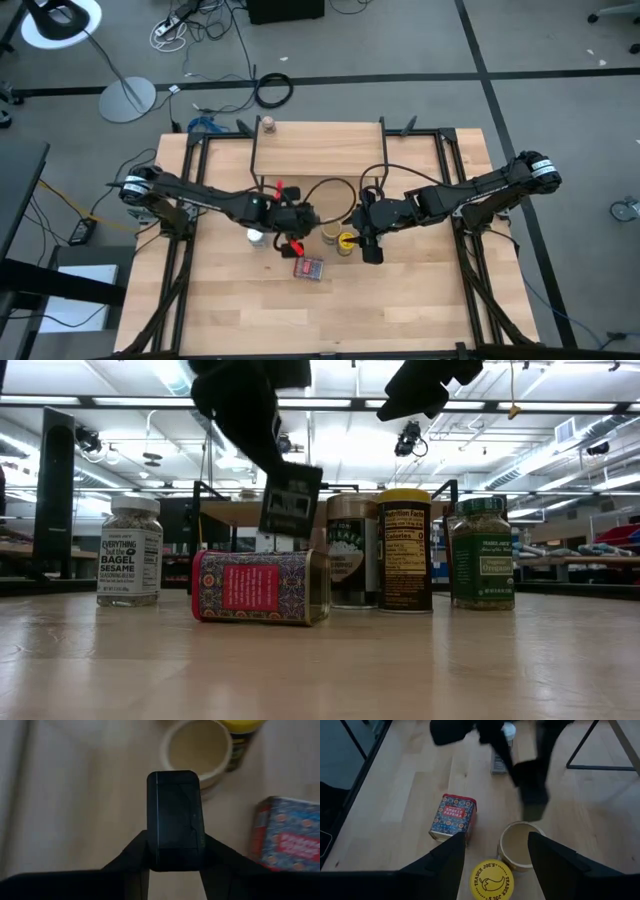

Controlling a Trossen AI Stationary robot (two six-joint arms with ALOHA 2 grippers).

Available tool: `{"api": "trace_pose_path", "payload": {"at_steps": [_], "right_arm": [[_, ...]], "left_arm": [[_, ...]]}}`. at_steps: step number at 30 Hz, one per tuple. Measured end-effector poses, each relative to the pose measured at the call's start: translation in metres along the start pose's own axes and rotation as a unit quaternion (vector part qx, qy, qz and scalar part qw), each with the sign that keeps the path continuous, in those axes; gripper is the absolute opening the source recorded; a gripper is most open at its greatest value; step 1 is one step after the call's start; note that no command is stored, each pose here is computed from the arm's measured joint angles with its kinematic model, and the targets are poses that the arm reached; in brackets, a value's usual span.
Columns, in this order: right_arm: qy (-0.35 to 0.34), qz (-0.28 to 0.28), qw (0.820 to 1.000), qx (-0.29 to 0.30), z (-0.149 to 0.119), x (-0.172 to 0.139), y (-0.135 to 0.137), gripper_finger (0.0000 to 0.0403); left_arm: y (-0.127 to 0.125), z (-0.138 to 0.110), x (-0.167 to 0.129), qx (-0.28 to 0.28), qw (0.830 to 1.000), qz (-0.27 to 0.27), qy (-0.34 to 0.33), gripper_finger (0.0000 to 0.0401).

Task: Shelf spices
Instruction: Put the black seasoning can on the shelf

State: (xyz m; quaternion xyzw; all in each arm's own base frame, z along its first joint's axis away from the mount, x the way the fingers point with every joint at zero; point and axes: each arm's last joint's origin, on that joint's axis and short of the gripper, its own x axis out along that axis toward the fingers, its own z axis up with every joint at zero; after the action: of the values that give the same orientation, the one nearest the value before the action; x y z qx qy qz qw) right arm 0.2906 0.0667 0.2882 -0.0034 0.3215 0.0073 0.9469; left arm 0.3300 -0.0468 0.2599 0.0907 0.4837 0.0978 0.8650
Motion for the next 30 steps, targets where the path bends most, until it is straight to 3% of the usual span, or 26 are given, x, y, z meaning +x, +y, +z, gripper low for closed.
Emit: {"api": "trace_pose_path", "payload": {"at_steps": [9,21,26,30], "right_arm": [[0.000,0.000,1.000,-0.001,0.000,0.000,0.000,0.0215],[-0.008,0.005,1.000,-0.028,0.001,-0.001,0.003,0.0215],[-0.014,0.005,0.999,-0.032,0.002,-0.001,0.003,0.0215],[-0.018,0.005,0.999,-0.032,0.003,-0.001,0.003,0.0215]], "left_arm": [[0.043,0.019,-0.029,0.044,0.997,0.061,0.013,0.0123],[0.141,0.001,-0.109,-0.017,0.988,0.108,-0.108,0.0123],[0.184,-0.012,-0.112,-0.041,0.987,0.079,-0.132,0.0123],[0.211,-0.020,-0.094,-0.026,0.991,0.066,-0.113,0.0123]]}}
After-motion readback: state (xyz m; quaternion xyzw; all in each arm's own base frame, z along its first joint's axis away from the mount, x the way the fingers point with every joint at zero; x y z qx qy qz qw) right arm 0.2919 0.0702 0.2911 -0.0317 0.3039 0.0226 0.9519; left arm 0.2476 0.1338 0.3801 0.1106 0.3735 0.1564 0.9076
